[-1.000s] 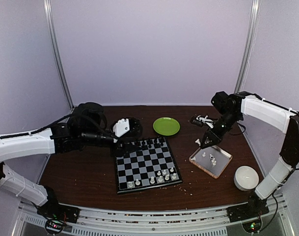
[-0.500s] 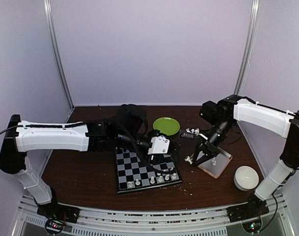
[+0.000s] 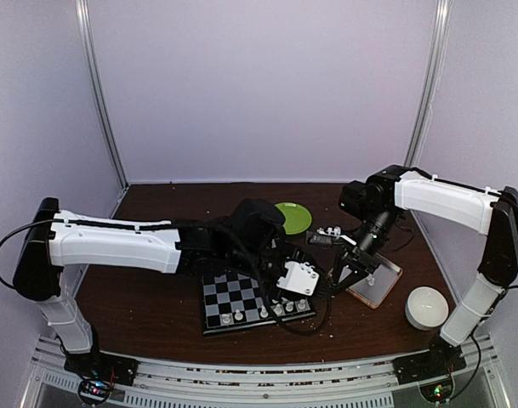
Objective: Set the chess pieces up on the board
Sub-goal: Pass from the right arm to the left
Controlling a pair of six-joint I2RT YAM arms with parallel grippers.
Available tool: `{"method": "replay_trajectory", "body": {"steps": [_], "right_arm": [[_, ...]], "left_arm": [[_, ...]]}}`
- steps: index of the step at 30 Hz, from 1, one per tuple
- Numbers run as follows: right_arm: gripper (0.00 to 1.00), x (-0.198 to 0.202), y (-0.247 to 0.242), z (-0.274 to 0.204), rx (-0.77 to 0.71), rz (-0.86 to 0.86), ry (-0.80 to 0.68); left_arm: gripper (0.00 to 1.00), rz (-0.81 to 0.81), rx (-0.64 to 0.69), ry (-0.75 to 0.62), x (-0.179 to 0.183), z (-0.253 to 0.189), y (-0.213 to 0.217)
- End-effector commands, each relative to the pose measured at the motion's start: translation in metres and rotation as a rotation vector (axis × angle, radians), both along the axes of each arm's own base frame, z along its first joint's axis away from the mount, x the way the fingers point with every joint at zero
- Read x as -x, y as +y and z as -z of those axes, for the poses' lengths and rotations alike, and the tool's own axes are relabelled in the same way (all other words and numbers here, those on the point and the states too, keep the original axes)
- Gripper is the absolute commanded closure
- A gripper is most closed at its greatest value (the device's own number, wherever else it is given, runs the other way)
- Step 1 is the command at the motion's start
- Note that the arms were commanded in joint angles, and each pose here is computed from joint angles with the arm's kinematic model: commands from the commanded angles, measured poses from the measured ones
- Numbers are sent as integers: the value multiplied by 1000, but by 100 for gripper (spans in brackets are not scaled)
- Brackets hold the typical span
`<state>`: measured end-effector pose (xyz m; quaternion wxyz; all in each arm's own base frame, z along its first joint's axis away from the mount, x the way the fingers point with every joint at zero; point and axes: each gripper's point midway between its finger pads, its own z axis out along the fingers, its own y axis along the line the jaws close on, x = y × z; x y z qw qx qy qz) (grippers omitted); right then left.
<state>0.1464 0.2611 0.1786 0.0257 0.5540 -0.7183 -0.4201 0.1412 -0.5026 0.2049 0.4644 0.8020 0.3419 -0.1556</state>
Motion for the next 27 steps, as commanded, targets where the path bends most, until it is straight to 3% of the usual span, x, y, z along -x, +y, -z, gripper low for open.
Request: {"method": "replay_trajectory", "body": {"steps": [1, 7, 20, 27], "right_arm": [[91, 3, 4, -9, -29, -13, 7], [91, 3, 2, -6, -20, -8, 4], [91, 1, 3, -4, -14, 5, 7], [91, -1, 4, -2, -4, 17, 6]], "left_arm": [[55, 4, 29, -70, -3, -10, -17], [58, -9, 17, -110, -5, -3, -26], [75, -39, 7, -134, -8, -2, -27], [73, -42, 20, -135, -5, -4, -30]]}}
